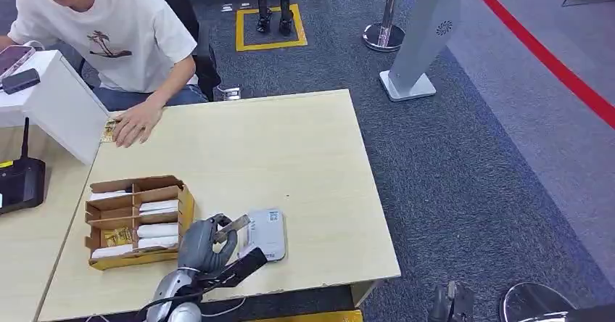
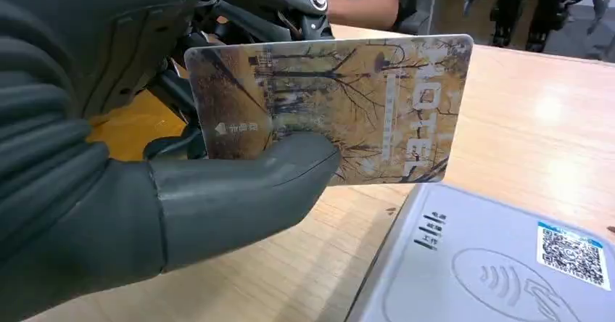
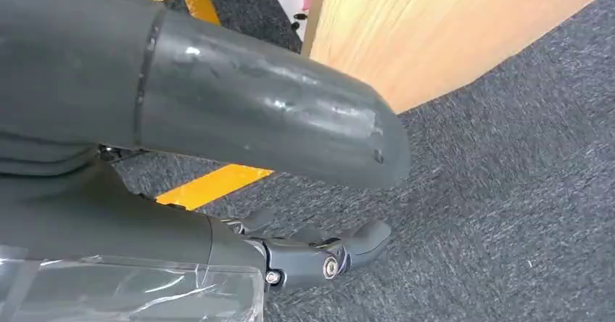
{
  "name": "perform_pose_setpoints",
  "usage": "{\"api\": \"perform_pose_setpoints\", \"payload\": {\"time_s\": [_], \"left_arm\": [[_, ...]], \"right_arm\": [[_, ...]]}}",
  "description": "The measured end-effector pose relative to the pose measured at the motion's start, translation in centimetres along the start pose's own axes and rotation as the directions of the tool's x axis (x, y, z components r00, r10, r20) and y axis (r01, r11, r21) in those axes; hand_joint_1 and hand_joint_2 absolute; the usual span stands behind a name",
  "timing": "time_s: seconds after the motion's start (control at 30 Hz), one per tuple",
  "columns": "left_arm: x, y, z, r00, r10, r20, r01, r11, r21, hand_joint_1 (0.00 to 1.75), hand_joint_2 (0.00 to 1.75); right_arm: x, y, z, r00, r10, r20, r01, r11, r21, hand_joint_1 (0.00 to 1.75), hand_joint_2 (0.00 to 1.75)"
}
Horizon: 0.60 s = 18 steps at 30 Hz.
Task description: Pass the card to the sensor for recognition and then transmit it.
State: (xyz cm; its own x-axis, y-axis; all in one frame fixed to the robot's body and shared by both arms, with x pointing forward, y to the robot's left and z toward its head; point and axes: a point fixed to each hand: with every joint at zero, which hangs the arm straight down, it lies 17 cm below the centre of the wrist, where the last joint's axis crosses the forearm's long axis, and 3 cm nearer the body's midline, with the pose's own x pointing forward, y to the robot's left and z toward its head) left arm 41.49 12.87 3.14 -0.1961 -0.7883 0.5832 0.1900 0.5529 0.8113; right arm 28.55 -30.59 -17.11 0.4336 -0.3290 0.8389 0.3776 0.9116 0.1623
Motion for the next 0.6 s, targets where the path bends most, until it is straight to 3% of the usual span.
{"api": "perform_pose_setpoints", "payload": {"time_s": [0.6], "left_arm": [[-1.0, 1.8, -0.5, 1.0, -0.006, -0.005, 0.006, 1.0, 0.023, 1.75, 1.75]], "right_arm": [[0.6, -0.3, 0.0, 1.0, -0.01, 0.029, 0.01, 1.0, -0.007, 0.0, 0.0]]}}
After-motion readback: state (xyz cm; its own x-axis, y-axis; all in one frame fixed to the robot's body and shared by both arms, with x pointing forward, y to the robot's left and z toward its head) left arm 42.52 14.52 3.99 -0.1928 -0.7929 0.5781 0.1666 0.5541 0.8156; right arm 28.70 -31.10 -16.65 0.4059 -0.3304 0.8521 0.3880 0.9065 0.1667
